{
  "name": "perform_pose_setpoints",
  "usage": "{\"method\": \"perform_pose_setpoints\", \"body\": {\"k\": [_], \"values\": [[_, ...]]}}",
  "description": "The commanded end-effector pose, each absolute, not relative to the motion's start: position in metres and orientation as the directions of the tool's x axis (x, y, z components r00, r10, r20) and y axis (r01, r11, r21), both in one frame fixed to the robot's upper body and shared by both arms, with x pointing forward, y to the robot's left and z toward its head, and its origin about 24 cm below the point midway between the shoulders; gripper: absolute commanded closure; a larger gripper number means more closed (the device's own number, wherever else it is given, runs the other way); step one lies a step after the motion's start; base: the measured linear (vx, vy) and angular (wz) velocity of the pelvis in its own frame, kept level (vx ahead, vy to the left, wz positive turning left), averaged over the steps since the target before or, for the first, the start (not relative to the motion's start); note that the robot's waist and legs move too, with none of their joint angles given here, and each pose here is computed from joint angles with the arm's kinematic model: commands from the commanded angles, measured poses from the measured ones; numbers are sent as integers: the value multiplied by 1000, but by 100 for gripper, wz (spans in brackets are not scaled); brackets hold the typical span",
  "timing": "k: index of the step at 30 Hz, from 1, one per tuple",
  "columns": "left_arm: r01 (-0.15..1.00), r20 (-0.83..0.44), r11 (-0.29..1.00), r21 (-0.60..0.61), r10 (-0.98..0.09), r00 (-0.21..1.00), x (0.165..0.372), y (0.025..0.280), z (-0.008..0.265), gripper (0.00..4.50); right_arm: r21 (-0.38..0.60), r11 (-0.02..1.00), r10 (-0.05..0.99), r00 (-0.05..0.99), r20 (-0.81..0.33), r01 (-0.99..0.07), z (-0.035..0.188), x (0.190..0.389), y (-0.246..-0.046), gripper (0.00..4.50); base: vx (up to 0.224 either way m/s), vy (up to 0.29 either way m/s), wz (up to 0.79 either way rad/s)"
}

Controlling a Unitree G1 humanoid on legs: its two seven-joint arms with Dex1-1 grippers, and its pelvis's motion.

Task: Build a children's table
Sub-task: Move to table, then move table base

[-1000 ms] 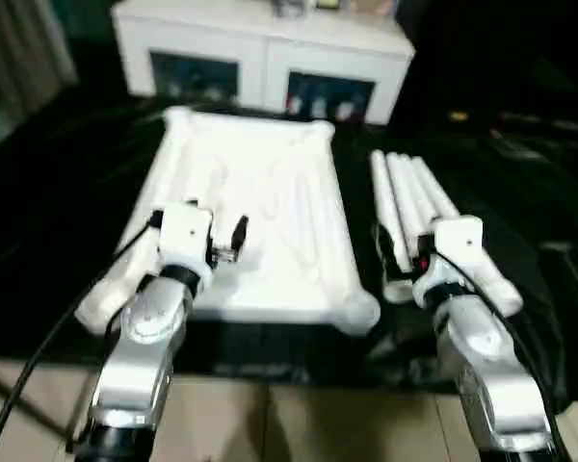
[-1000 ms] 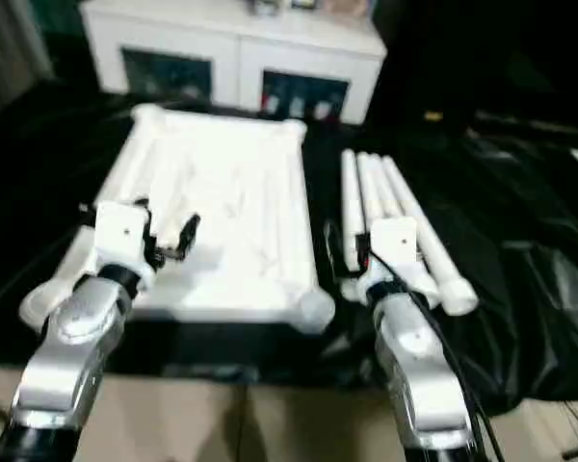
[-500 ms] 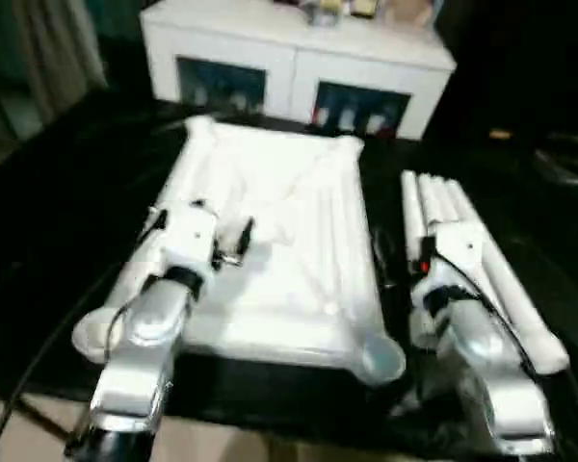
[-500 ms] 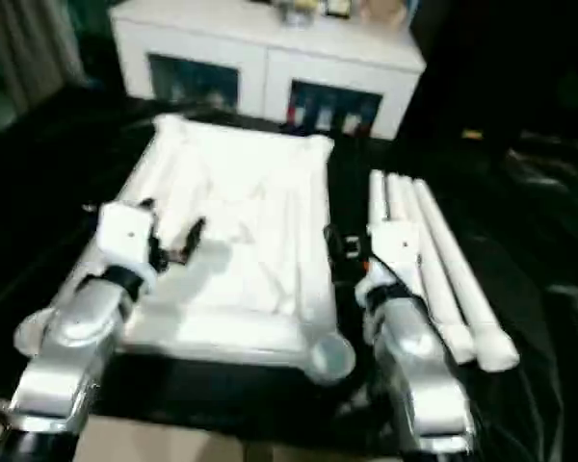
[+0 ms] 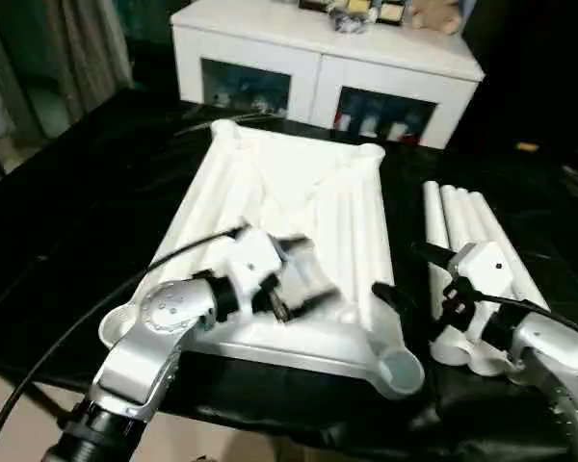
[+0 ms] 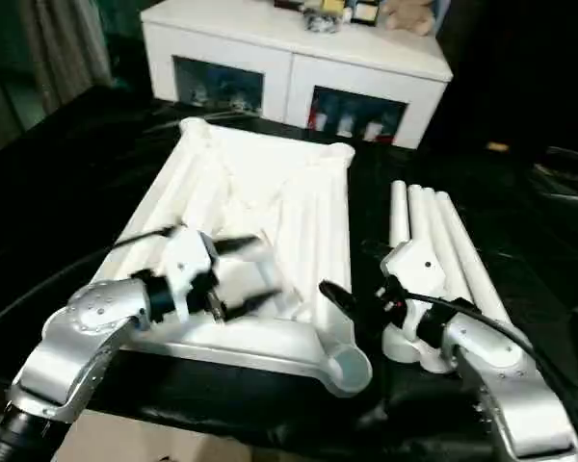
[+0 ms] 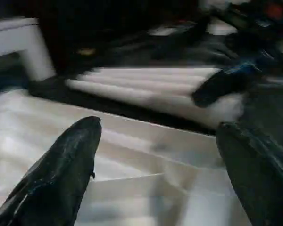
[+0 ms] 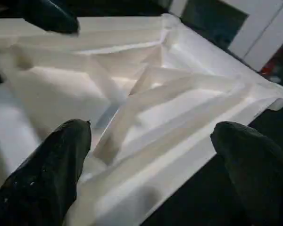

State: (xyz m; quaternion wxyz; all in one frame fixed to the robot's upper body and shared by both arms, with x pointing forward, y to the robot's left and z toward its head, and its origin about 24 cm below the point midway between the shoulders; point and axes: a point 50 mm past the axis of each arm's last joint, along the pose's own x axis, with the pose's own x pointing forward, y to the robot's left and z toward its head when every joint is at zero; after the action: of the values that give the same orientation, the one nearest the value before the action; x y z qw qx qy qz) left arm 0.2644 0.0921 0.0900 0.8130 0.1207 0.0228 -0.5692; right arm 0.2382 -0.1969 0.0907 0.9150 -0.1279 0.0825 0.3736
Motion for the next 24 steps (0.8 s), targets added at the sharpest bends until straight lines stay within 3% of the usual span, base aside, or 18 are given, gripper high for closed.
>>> {"method": "perform_pose_setpoints", "body": {"k": [1,4,6,8,12,13,16,24], "values": [[974,-260,171,149,-944,205,266,89,86,15,-165,613,715,632,-299,-772,96,235,-204,0,0,0,0],[991,-379,87,102,-918,119,274,91,79,50,-156,523,762,542,-355,-838,100,228,-205,0,0,0,0],[994,-437,77,74,-894,101,278,94,75,50,-159,495,769,516,-378,-854,101,225,-206,0,0,0,0],[995,-463,74,63,-881,95,280,94,73,94,-153,487,773,506,-382,-860,102,224,-207,0,0,0,0],[997,-523,62,34,-849,71,285,98,69,108,-151,460,778,480,-405,-875,105,219,-208,0,0,0,0],[997,-545,58,56,-835,79,288,99,67,139,-138,444,780,457,-428,-886,103,216,-208,0,0,0,0],[996,-586,47,76,-806,82,293,102,63,147,-140,429,776,444,-449,-892,103,215,-209,0,0,0,0],[995,-642,42,95,-761,93,302,110,62,229,-103,398,800,400,-447,-912,107,211,-207,0,0,0,0]]}}
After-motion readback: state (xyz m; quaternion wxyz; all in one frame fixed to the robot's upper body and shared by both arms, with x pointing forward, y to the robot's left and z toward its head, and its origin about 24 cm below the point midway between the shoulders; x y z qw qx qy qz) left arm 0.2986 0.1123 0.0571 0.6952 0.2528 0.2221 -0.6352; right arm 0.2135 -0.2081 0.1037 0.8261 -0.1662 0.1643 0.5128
